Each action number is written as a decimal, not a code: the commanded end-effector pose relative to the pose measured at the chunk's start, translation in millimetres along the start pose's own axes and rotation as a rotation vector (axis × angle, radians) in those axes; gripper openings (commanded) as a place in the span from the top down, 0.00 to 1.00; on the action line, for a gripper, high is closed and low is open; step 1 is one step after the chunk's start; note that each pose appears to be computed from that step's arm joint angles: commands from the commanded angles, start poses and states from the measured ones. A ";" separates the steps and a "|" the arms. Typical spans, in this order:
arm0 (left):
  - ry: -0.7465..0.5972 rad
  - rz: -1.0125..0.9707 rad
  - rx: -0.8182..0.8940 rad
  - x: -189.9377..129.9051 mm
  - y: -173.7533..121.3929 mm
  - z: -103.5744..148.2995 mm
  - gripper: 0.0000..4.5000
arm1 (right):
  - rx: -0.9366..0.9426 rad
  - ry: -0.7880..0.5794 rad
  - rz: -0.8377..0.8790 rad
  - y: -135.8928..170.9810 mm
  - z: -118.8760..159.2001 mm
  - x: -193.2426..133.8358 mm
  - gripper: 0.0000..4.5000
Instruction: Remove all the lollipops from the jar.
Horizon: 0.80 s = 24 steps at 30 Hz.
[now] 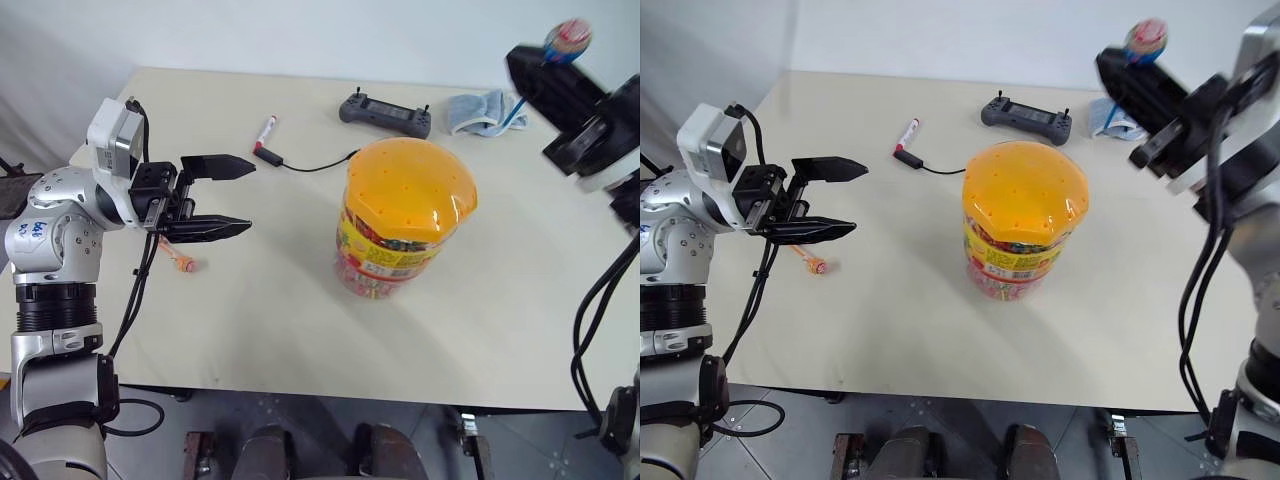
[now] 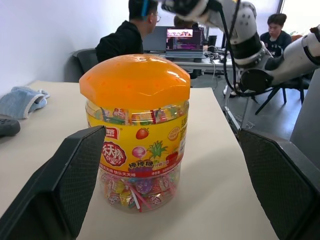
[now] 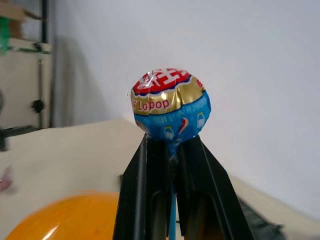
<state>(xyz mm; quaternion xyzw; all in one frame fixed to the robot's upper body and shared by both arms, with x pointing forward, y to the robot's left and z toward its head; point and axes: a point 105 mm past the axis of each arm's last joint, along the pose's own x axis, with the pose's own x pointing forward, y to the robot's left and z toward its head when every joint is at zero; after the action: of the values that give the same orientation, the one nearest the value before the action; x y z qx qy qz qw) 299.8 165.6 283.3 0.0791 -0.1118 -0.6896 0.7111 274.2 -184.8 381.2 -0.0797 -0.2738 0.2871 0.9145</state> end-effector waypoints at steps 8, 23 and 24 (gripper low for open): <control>0.002 -0.018 0.052 -4.1 -1.2 8.9 0.00 | -0.019 0.545 -0.347 -85.6 -48.8 -75.3 1.00; 0.002 -0.011 0.048 -0.8 -4.7 5.6 0.00 | 0.133 1.088 -0.651 -114.0 -186.2 -188.1 1.00; 0.003 -0.010 0.048 -0.9 -5.1 5.5 0.00 | 0.143 1.094 -0.652 -112.5 -190.6 -189.7 1.00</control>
<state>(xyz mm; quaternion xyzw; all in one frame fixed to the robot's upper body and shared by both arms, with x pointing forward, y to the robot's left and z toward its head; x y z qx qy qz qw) 299.9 165.8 280.5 0.0855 -0.1137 -0.6894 0.7102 299.8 -380.5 161.4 -0.0569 0.2610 -0.0633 0.9616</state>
